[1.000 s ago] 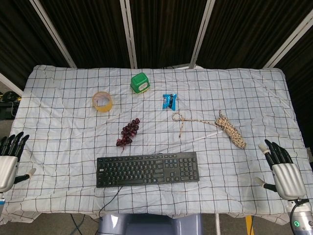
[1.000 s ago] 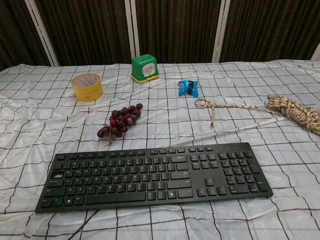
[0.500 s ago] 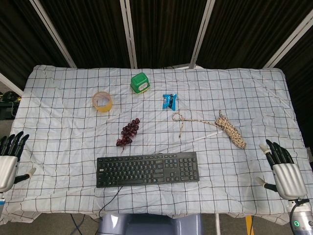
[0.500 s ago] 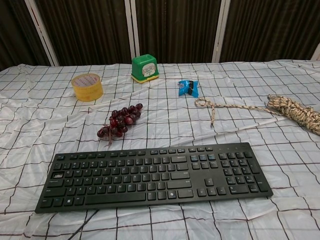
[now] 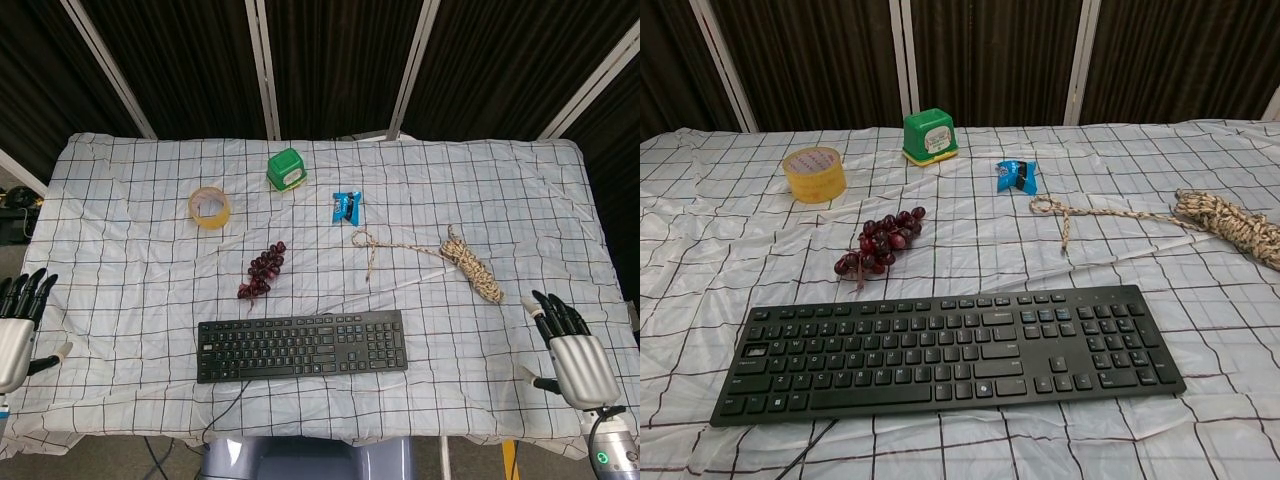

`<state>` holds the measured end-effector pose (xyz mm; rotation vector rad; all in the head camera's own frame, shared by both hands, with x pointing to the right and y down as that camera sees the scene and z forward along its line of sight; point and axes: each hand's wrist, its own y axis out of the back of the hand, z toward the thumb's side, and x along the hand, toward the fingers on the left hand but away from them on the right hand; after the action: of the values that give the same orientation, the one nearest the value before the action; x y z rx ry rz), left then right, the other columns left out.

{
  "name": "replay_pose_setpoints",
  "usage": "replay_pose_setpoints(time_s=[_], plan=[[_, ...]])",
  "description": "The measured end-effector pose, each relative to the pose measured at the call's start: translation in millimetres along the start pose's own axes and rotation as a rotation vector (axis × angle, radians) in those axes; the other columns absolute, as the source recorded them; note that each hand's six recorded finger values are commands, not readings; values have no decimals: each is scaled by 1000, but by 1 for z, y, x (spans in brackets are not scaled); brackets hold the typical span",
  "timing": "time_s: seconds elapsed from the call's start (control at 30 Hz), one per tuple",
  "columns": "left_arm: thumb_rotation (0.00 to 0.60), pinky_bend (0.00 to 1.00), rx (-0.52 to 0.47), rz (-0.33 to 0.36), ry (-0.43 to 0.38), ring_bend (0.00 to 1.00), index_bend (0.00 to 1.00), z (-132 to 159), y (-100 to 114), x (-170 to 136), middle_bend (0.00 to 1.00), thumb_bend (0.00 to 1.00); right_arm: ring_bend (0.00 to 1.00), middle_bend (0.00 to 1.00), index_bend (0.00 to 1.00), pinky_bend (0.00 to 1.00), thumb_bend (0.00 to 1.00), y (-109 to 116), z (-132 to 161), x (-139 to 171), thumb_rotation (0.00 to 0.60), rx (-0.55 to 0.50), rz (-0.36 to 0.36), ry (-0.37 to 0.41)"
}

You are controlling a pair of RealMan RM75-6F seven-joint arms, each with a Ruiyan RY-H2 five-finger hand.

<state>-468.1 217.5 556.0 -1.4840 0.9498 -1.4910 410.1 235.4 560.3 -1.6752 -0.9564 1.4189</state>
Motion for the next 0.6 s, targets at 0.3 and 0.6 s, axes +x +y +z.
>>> replay_pose_setpoints(time_s=[0.3, 0.6], plan=[[600, 0, -6, 1, 1, 0, 0, 1, -2, 2, 0, 110, 811, 863, 112, 788, 334, -26, 32, -16, 600, -62, 194, 63], [600, 0, -10, -3, 7, 0, 0, -1, -3, 3, 0, 111, 872, 903, 128, 825, 469, -56, 71, -32, 600, -40, 416, 94]])
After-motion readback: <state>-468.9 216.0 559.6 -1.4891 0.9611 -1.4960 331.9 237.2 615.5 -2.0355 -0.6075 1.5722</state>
